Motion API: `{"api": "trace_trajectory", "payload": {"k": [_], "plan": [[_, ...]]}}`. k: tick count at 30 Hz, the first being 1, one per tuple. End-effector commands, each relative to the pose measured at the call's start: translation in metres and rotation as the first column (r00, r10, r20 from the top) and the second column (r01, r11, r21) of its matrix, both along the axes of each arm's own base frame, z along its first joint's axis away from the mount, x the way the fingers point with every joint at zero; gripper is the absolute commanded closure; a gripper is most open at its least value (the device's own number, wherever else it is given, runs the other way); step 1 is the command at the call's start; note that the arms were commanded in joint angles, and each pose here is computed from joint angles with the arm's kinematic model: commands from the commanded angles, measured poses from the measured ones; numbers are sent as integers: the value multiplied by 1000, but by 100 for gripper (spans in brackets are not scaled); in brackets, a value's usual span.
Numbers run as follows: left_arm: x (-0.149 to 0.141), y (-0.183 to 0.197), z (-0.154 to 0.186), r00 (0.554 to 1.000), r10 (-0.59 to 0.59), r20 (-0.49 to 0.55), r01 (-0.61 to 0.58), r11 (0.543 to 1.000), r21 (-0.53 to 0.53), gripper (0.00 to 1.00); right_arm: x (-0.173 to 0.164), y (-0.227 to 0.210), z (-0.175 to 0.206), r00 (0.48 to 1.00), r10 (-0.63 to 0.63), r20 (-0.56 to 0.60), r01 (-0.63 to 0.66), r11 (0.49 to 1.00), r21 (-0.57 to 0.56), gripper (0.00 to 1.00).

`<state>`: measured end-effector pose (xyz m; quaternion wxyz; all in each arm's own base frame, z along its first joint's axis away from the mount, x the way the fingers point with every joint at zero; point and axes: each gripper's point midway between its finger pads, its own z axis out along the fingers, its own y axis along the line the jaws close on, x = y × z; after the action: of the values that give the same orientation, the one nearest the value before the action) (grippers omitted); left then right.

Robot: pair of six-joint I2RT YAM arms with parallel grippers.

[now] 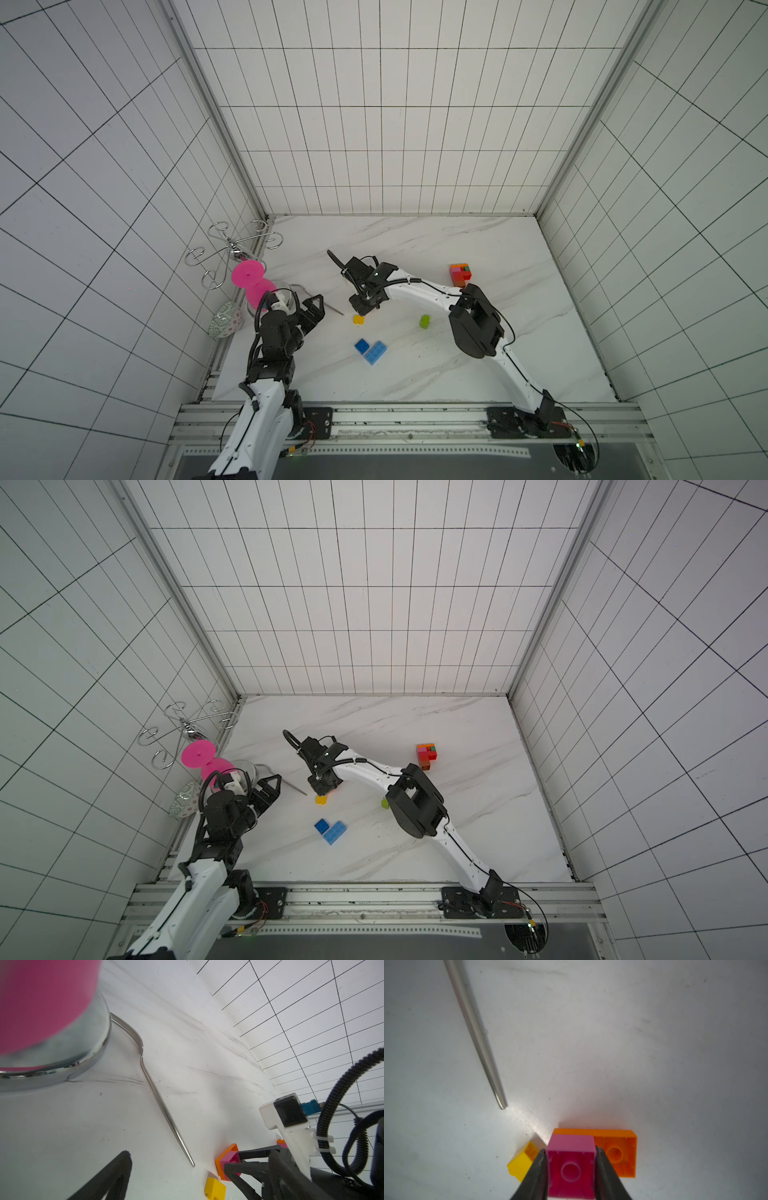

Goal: Assemble the letter p with lego
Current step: Assemble the lego brick with the lego brick, then pick up the lego brick from the center of the board.

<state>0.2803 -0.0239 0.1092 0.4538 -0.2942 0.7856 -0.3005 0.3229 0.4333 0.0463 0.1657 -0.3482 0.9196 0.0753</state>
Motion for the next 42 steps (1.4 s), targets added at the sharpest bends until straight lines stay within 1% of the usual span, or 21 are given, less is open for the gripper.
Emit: {"api": "trace_trajectory", "payload": {"k": [1,3,8,10,12,15,18,22,27,30,35,37,42], "plan": [[3,-9,5,997,-59,39,60,998,-14,3,-9,-55,-25,992,-110,-65,99,985,-143,80],[4,-14,4,995,-96,31,96,995,-17,3,-13,-69,-25,988,-141,-65,130,981,-146,80],[6,-23,-1,991,-131,27,132,990,-39,3,-22,-92,-22,979,-194,-69,184,975,-121,79],[7,-31,0,987,-157,30,157,987,-24,3,-26,-100,-22,976,-205,-71,195,972,-127,78],[7,-48,2,979,-200,31,200,980,18,3,-24,-99,-19,975,-213,-57,207,974,-95,76],[8,-70,10,966,-256,40,251,964,92,3,-24,-102,-18,974,-218,-61,213,974,-74,69],[7,-86,16,953,-297,52,288,948,139,3,-24,-104,-12,974,-219,-62,216,975,-59,61],[6,-96,21,940,-334,65,320,933,163,3,-23,-105,4,975,-216,-60,216,976,-13,49],[6,-104,20,931,-360,64,344,922,175,3,-25,-109,19,974,-216,-68,219,974,48,41],[6,-112,21,921,-384,65,367,911,187,3,-29,-118,29,971,-227,-72,233,968,89,38],[5,-134,22,894,-444,53,420,875,243,3,-36,-150,44,961,-272,-48,276,950,145,36],[3,-147,23,874,-484,45,455,848,271,3,-38,-170,44,950,-308,-49,312,936,164,36],[-2,-177,25,822,-568,30,527,780,338,3,-42,-209,38,928,-370,-48,373,914,160,37]]}}
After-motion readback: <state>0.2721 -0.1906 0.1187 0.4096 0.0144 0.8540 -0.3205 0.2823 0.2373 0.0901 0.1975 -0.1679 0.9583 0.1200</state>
